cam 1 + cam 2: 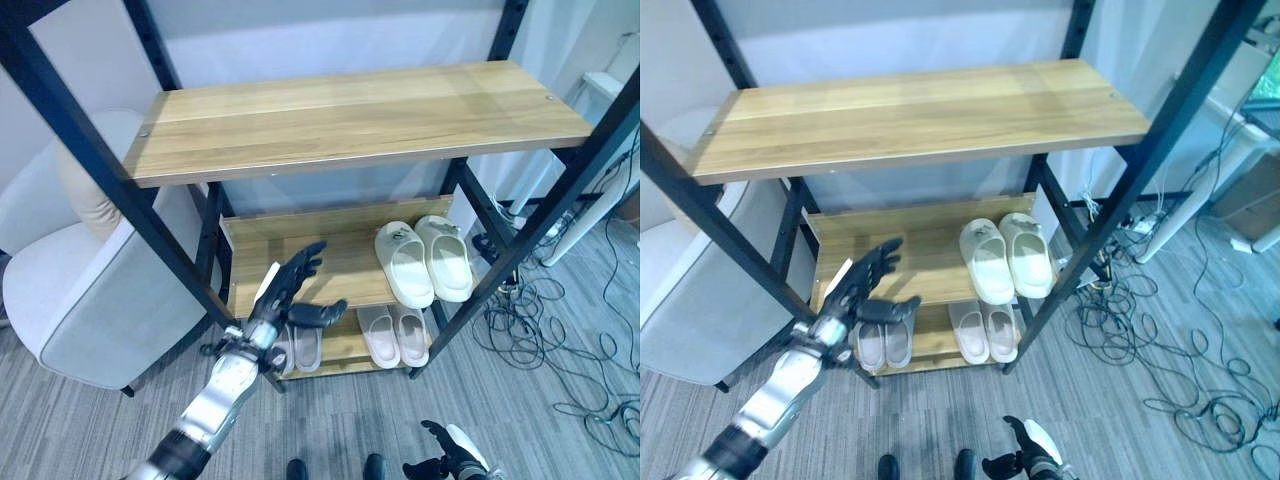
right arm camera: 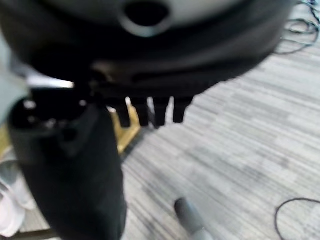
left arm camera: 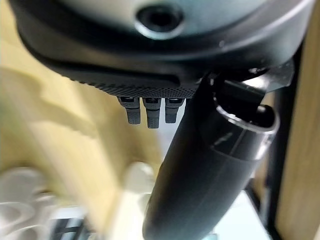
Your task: Arrange the slippers neatly on the shoe rack.
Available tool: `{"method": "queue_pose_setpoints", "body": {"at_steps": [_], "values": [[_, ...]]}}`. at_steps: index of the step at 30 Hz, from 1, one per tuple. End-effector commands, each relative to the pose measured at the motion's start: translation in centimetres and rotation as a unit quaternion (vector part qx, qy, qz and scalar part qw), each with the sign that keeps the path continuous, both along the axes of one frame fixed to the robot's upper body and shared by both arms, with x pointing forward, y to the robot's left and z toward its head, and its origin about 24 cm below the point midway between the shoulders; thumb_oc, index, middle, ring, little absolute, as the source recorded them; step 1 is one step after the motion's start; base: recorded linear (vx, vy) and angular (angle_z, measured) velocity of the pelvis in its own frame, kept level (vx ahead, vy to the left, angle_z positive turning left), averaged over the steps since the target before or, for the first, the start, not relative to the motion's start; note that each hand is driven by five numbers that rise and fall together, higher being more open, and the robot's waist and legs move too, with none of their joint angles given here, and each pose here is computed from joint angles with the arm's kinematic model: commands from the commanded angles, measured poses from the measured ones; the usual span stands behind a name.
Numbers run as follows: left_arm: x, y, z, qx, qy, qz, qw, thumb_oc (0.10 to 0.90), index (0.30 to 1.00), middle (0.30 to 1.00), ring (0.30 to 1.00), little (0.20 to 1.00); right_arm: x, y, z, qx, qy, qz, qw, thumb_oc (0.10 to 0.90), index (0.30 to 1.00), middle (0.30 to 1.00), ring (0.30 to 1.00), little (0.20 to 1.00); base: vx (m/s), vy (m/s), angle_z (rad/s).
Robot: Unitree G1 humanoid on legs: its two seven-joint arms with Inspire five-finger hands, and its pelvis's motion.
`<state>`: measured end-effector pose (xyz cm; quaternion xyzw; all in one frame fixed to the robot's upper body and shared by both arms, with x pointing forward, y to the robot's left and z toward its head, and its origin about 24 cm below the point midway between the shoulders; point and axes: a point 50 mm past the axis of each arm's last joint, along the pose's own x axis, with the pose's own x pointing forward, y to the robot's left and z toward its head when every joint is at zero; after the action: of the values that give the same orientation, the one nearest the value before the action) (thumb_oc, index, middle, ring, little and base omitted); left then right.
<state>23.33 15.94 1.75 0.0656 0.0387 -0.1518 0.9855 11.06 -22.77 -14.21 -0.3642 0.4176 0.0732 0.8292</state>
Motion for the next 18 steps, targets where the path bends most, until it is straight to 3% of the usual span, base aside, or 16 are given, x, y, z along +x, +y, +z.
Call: {"method": "queue_pose_setpoints", "body": {"at_steps": [1, 2, 4, 9, 18], "values": [[0.4, 0.0, 2.6, -0.02, -0.071, -0.031, 0.997, 0.8, 0.9, 0.9, 0.9, 0.9, -0.6, -0.9, 0.2, -0.002, -0.005, -0.015, 1.0, 0.8, 0.9, 0.9, 0.9, 0.9, 0.0, 0.012, 0.11], [0.4, 0.0, 2.6, -0.02, -0.071, -0.031, 0.997, 0.8, 0.9, 0.9, 0.9, 0.9, -0.6, -0.9, 0.2, -0.002, -0.005, -0.015, 1.0, 0.8, 0.9, 0.9, 0.9, 0.9, 0.01, 0.038, 0.11], [-3.2, 3.5, -2.6, 0.065, 0.05, -0.015, 0.997, 0.8, 0.9, 0.9, 0.9, 0.9, -1.1, -1.7, 0.1, -0.007, 0.007, -0.025, 1.0, 0.8, 0.9, 0.9, 0.9, 0.9, 0.01, 0.064, 0.14], [-5.7, 5.8, -7.4, 0.151, 0.153, 0.02, 0.976, 0.8, 0.9, 0.9, 0.9, 0.9, -1.2, -2.1, 0.1, -0.009, 0.011, -0.03, 0.999, 0.8, 0.9, 0.9, 0.9, 0.9, 0.0, 0.041, 0.21], [-9.4, 7.3, -14.7, 0.254, 0.324, 0.099, 0.906, 0.8, 0.9, 0.9, 0.9, 0.9, -2.4, -2.3, -0.8, -0.014, 0.054, -0.075, 0.996, 0.8, 0.9, 0.9, 0.9, 0.9, 0.0, 0.048, 0.04]]}}
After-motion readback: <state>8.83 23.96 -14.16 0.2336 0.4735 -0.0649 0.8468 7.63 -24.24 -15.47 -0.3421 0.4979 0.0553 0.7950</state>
